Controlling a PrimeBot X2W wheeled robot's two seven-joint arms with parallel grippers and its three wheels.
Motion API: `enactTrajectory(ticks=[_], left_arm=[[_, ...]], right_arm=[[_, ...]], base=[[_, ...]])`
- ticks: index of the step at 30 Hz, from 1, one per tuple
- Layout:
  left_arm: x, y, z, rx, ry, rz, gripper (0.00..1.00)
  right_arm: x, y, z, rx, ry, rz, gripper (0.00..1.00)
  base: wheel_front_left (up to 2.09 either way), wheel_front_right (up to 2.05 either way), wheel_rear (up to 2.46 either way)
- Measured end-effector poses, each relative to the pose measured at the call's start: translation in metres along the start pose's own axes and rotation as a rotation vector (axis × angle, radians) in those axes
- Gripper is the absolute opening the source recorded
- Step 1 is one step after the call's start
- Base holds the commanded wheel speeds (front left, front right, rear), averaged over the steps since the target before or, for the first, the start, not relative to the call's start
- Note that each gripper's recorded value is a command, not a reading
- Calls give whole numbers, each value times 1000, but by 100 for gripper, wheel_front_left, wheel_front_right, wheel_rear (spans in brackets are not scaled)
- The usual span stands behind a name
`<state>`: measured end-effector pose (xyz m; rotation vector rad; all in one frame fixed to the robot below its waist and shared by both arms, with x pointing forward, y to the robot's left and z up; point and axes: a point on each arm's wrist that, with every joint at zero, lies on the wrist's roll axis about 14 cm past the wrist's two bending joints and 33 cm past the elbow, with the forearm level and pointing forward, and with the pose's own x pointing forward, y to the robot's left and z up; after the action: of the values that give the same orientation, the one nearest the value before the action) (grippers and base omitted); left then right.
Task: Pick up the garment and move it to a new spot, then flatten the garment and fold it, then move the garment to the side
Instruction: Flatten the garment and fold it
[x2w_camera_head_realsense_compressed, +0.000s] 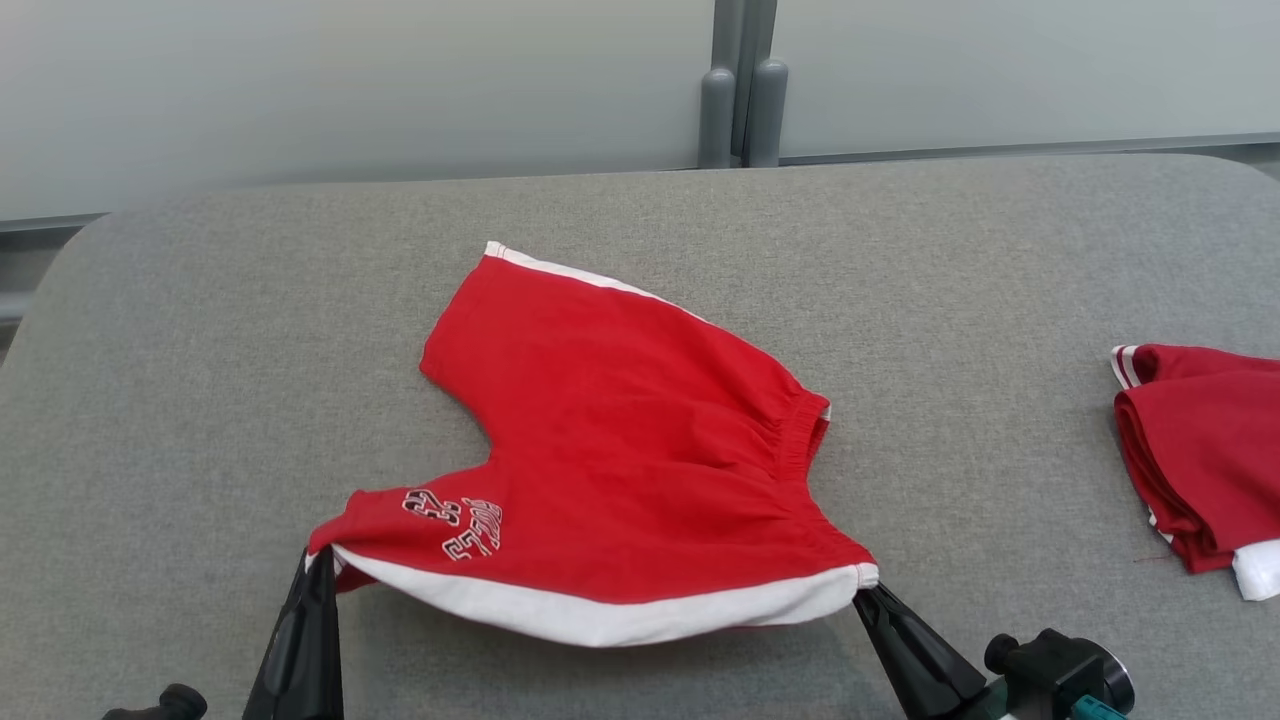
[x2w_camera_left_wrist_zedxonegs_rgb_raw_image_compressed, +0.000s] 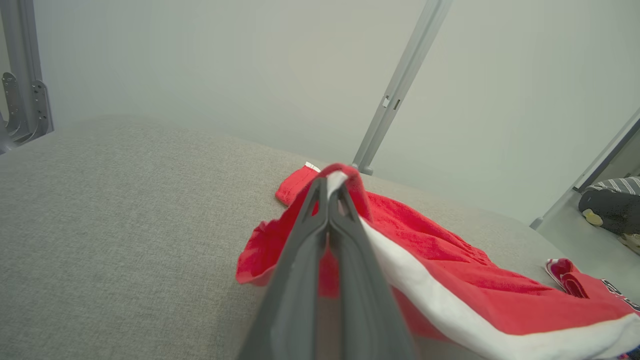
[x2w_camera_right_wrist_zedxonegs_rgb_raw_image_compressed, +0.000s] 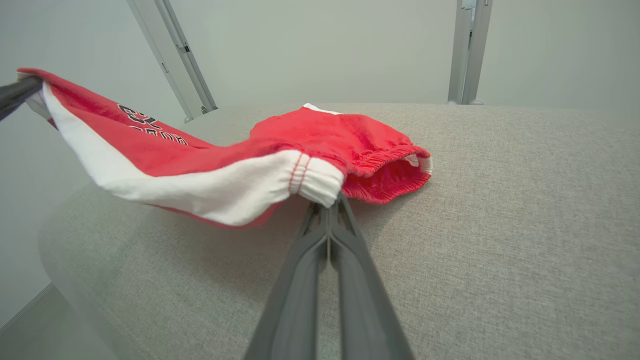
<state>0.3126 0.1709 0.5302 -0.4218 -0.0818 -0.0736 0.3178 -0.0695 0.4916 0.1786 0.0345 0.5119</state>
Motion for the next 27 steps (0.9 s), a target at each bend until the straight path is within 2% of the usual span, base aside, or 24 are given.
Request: enactTrajectory(ticks=[7,17,27], left_arm=[[6,2,-19,-13,82,-13,0],[58,10,-31,22,170,-80,0],[148,9,-37,215,279,-187,0]], right_arm=[[-1,0,-8,12,24,-6,0],[21,-18,-9,18,20,-47,0],[69,-42,-12,53,30,-101,0]], base=[[0,0,0],[0,0,0],[0,0,0]])
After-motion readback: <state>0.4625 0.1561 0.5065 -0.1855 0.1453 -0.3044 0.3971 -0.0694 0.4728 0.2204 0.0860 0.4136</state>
